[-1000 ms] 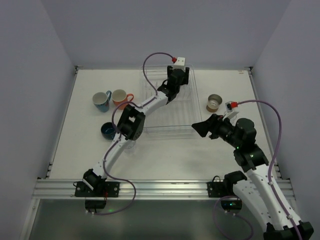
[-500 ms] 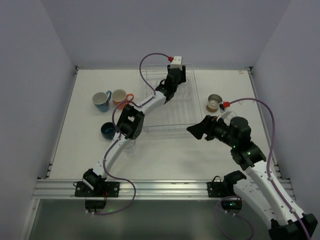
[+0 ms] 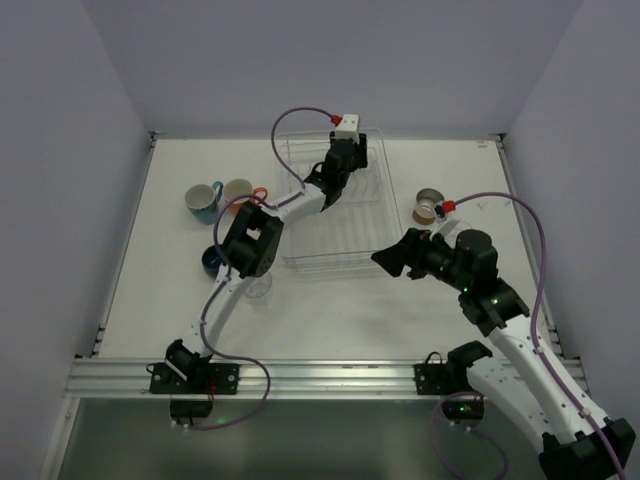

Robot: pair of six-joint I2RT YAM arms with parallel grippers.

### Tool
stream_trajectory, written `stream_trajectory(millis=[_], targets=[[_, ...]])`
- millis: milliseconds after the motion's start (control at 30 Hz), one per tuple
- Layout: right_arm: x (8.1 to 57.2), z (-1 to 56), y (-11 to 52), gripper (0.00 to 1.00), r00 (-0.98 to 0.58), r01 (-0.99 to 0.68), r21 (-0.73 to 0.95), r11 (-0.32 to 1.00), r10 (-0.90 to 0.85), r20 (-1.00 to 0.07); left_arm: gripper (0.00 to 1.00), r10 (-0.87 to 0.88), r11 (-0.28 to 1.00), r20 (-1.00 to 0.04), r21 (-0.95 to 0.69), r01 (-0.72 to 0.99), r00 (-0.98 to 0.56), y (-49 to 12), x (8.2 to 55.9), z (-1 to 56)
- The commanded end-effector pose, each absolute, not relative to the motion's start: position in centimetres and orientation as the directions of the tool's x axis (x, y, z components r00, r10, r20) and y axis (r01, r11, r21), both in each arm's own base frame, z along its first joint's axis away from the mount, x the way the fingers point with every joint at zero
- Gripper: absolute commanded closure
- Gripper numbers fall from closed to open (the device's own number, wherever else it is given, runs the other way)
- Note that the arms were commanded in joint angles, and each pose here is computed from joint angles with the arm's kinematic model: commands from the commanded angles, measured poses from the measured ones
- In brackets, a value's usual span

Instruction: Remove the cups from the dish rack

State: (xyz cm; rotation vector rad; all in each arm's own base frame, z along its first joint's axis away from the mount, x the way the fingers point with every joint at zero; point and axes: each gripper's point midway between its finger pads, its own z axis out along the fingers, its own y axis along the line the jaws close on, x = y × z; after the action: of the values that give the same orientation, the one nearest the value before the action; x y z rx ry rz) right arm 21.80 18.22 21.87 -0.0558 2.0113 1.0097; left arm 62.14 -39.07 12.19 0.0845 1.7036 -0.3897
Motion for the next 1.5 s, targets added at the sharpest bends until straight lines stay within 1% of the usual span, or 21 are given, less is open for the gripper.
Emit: stream_trajectory(millis=[0, 267, 467, 500, 567, 667, 733, 767, 800, 833, 867, 933, 967, 1000, 1033, 1067, 1100, 1133, 1200, 1333, 1467], targets=[[22.4, 24.2, 18.4, 0.24, -0.577, -0.423, 0.618, 0.663, 0.329, -0.748, 0.84, -0.251, 0.917, -0.968, -0.236, 0.321, 0.003, -39.0, 61.3, 22.6], [22.5, 23.4, 18.1, 0.23, -0.568, -0.41, 0.61, 0.678, 0.333, -0.753, 0.88, -0.296, 0.895, -0.954, -0.258, 0.364, 0.05, -39.4, 61.1, 25.5], [23.0, 23.8, 18.3, 0.23, -0.562, -0.399, 0.632, 0.664, 0.368, -0.741, 0.9, -0.345, 0.868, -0.936, -0.287, 0.406, 0.075, -39.4, 60.0, 29.2], [23.2, 24.0, 18.4, 0.23, -0.556, -0.402, 0.636, 0.659, 0.376, -0.741, 0.9, -0.37, 0.855, -0.926, -0.306, 0.419, 0.08, -39.3, 59.5, 30.7], [23.4, 24.4, 18.6, 0.23, -0.552, -0.401, 0.648, 0.647, 0.393, -0.735, 0.91, -0.382, 0.842, -0.922, -0.319, 0.435, 0.062, -39.3, 58.9, 31.3], [23.8, 25.3, 18.6, 0.23, -0.531, -0.403, 0.661, 0.633, 0.426, -0.732, 0.92, -0.424, 0.816, -0.903, -0.35, 0.461, 0.065, -38.4, 56.9, 34.7], [23.9, 25.7, 18.9, 0.23, -0.537, -0.401, 0.679, 0.615, 0.442, -0.718, 0.92, -0.443, 0.802, -0.895, -0.368, 0.471, 0.054, -37.9, 56.0, 35.6], [24.1, 25.6, 18.9, 0.24, -0.536, -0.395, 0.684, 0.614, 0.45, -0.714, 0.92, -0.432, 0.805, -0.902, -0.374, 0.461, 0.022, -37.6, 55.5, 34.2], [24.3, 26.1, 18.9, 0.24, -0.527, -0.398, 0.688, 0.607, 0.463, -0.713, 0.92, -0.467, 0.786, -0.884, -0.399, 0.472, 0.029, -36.7, 54.4, 36.4], [24.6, 26.2, 18.8, 0.24, -0.523, -0.376, 0.703, 0.603, 0.488, -0.699, 0.92, -0.483, 0.769, -0.875, -0.411, 0.489, 0.025, -36.4, 53.6, 37.1], [25.1, 27.4, 18.8, 0.24, -0.489, -0.392, 0.71, 0.585, 0.521, -0.7, 0.92, -0.492, 0.759, -0.871, -0.426, 0.492, 0.005, -35.4, 52.3, 37.1], [25.5, 28.4, 19.0, 0.24, -0.473, -0.399, 0.738, 0.545, 0.567, -0.674, 0.92, -0.549, 0.697, -0.835, -0.485, 0.529, -0.042, -34.9, 50.4, 37.8], [25.9, 29.8, 19.1, 0.24, -0.439, -0.429, 0.736, 0.525, 0.591, -0.677, 0.92, -0.564, 0.671, -0.822, -0.511, 0.537, -0.077, -33.8, 49.1, 37.3], [26.1, 30.7, 19.3, 0.24, -0.426, -0.446, 0.736, 0.509, 0.602, -0.675, 0.92, -0.611, 0.614, -0.781, -0.569, 0.547, -0.127, -33.7, 48.2, 37.3], [26.3, 31.7, 19.5, 0.24, -0.416, -0.465, 0.738, 0.489, 0.615, -0.67, 0.93, -0.627, 0.559, -0.763, -0.581, 0.592, -0.158, -33.8, 46.8, 37.9], [26.7, 31.7, 20.2, 0.24, -0.435, -0.476, 0.74, 0.476, 0.604, -0.668, 0.93, -0.623, 0.538, -0.752, -0.612, 0.579, -0.216, -33.7, 45.8, 35.7], [27.0, 32.5, 20.6, 0.24, -0.428, -0.5, 0.736, 0.456, 0.608, -0.668, 0.93, -0.66, 0.476, -0.712, -0.644, 0.599, -0.241, -33.2, 44.1, 37.4], [27.2, 33.4, 20.8, 0.25, -0.426, -0.515, 0.736, 0.44, 0.614, -0.665, 0.94, -0.67, 0.427, -0.696, -0.645, 0.634, -0.257, -33.3, 42.6, 38.3], [27.9, 34.1, 21.5, 0.25, -0.421, -0.545, 0.732, 0.409, 0.622, -0.661, 0.94, -0.691, 0.347, -0.649, -0.683, 0.643, -0.318, -32.5, 39.8, 38.3], [27.8, 35.0, 22.6, 0.28, -0.446, -0.585, 0.73, 0.352, 0.612, -0.653, 0.95, -0.707, 0.246, -0.612, -0.682, 0.688, -0.354, -31.2, 35.4, 39.8], [26.8, 35.7, 23.2, 0.29, -0.464, -0.614, 0.734, 0.288, 0.621, -0.632, 0.95, -0.708, 0.207, -0.599, -0.682, 0.701, -0.374, -30.0, 32.7, 40.5]])
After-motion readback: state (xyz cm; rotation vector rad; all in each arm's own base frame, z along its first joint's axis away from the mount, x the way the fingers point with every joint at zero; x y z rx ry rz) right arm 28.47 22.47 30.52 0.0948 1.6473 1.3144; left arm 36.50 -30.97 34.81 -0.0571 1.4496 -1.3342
